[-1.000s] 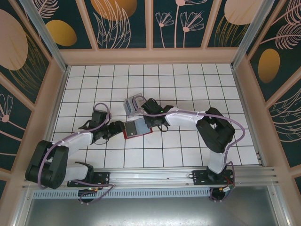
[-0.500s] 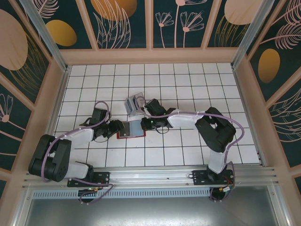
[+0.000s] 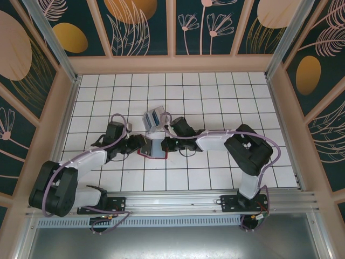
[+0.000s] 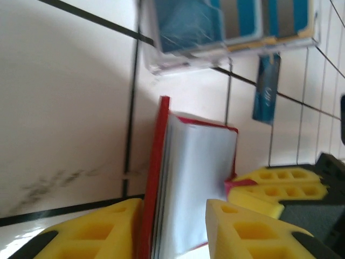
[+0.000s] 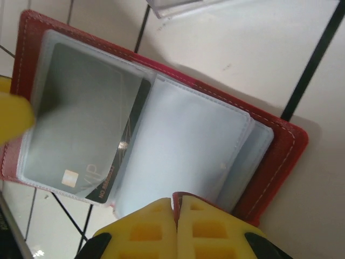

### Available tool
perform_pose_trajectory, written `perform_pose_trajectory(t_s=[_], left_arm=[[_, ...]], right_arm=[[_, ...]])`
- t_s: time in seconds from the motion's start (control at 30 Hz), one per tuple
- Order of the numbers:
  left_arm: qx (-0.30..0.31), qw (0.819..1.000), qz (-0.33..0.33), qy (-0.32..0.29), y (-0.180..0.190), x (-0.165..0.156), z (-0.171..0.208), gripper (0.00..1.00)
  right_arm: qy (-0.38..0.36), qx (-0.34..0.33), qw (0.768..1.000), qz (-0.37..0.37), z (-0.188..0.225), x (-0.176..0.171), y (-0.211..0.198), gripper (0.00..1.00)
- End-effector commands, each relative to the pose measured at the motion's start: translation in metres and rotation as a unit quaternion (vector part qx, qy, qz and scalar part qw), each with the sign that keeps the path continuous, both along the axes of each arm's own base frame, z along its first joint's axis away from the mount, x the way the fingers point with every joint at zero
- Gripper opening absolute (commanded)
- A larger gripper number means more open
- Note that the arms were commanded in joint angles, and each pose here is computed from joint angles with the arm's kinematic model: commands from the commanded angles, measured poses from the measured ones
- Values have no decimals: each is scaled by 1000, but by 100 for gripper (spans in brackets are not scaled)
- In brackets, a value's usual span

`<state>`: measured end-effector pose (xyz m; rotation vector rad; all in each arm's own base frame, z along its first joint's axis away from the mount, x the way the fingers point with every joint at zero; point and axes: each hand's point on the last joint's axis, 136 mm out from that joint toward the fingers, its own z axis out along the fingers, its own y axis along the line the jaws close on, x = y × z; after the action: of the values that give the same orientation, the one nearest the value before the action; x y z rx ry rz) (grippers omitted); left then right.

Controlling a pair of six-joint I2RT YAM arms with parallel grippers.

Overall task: Put the credit cards into the card holder
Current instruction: Close the card holder at the center of the table.

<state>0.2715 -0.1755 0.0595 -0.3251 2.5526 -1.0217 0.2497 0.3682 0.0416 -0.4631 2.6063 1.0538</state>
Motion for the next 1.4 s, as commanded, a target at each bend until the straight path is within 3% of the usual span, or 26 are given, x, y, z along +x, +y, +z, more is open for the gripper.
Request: perform_pose_trajectory(t_s=[0.0, 0.23, 0.33, 0.5, 0.63, 0.8, 0.93, 1.13, 1.23, 1.37], left_arm=[[-39, 998, -48, -5, -29, -1, 11, 35], [-68, 993, -88, -29, -68, -1, 31, 32], [-63, 992, -105, -36, -82, -3, 33, 41], [-42, 991, -124, -15, -98, -10, 11, 46], [-6, 996, -92, -15, -88, -4, -5, 46], [25, 997, -70, -15, -74, -4, -15, 38], [26, 997, -73, -4, -74, -7, -22, 32], [30, 997, -77, 11, -74, -10, -34, 25], [36, 996, -74, 18, -72, -12, -40, 24], [47, 996, -70, 28, -68, -14, -47, 24]], right_arm=[[1, 67, 998, -1, 24, 1, 9, 0], [20, 100, 994, -27, 22, 4, -6, 0], [28, 118, 992, -34, 22, 5, -12, 0], [36, 136, 989, -53, 22, 6, -26, 2], [33, 127, 989, -68, 21, 5, -40, 11], [18, 105, 992, -71, 25, 3, -51, 22], [18, 100, 992, -70, 25, 3, -52, 23], [22, 91, 993, -72, 22, 6, -50, 4], [15, 78, 994, -70, 23, 6, -50, 2], [2, 46, 996, -73, 21, 6, -51, 21]])
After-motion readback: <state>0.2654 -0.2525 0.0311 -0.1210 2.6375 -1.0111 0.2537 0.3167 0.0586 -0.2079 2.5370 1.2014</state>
